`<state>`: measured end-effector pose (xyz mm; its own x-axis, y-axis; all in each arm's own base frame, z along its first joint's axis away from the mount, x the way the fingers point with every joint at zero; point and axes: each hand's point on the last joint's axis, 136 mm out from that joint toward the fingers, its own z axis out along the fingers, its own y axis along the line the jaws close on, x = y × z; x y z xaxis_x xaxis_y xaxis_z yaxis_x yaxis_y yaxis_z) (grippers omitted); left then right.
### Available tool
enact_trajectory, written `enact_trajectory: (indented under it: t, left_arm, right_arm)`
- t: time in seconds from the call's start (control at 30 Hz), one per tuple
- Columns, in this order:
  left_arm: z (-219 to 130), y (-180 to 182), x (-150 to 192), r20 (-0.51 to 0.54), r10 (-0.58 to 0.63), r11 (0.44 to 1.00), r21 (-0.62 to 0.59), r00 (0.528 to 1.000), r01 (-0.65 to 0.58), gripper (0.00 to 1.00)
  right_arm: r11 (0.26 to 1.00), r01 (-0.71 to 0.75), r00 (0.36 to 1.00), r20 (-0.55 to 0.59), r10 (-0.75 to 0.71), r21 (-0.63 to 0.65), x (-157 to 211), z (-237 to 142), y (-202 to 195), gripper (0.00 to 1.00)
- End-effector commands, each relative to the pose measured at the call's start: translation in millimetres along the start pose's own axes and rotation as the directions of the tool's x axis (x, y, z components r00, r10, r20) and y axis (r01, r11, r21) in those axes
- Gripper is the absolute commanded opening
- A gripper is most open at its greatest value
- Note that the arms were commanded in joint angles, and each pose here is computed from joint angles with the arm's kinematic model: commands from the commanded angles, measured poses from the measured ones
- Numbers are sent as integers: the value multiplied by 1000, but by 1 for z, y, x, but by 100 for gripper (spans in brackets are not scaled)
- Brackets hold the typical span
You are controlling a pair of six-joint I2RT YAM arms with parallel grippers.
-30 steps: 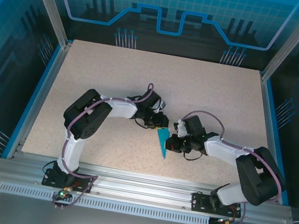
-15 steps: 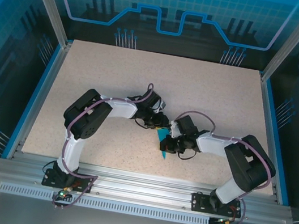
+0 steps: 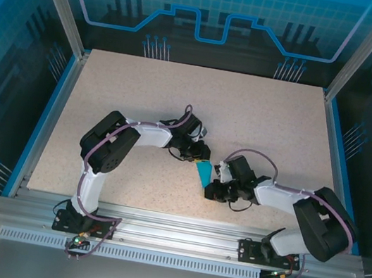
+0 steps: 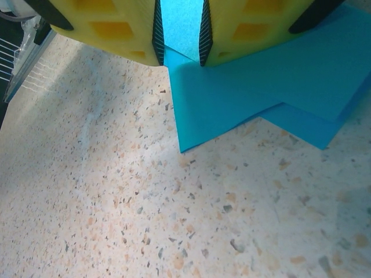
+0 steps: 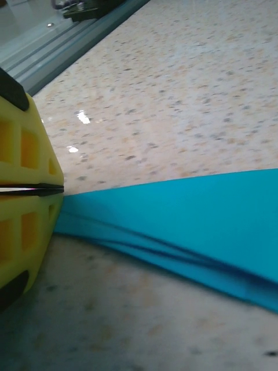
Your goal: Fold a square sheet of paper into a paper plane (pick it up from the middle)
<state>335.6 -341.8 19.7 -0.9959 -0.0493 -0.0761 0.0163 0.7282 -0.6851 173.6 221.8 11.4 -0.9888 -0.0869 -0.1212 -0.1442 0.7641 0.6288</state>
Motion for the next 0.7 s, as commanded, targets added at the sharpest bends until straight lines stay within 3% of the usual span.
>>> enact_trajectory:
  t: [0.0,0.2,0.27,0.33,0.4,0.5,0.67]
  left_arm:
    - [0,13,1,-4,-4,998,-60,1000,4,28]
    - [-34,-26,-4,51,44,999,-3,998,-44,37]
    - [-50,-39,-3,82,60,998,-7,995,-59,47]
    - [-63,-41,1,111,54,997,-56,992,-48,56]
    - [-71,-38,9,125,44,993,-118,991,-29,63]
    - [-74,-28,21,138,30,977,-212,990,0,65]
    - [-67,-20,38,145,10,955,-296,989,34,67]
  right_arm:
    - [996,-57,994,-93,64,68,35,-13,-15,13]
    - [979,-66,989,142,39,191,3,-69,-25,26]
    - [967,-95,968,250,33,238,-12,-92,-32,39]
    - [959,-119,945,326,30,258,-24,-107,-36,45]
    - [971,-94,935,354,10,221,-32,-113,-29,52]
    - [978,-88,936,352,17,188,-39,-112,-24,59]
    - [975,-139,950,300,82,173,-42,-95,-32,59]
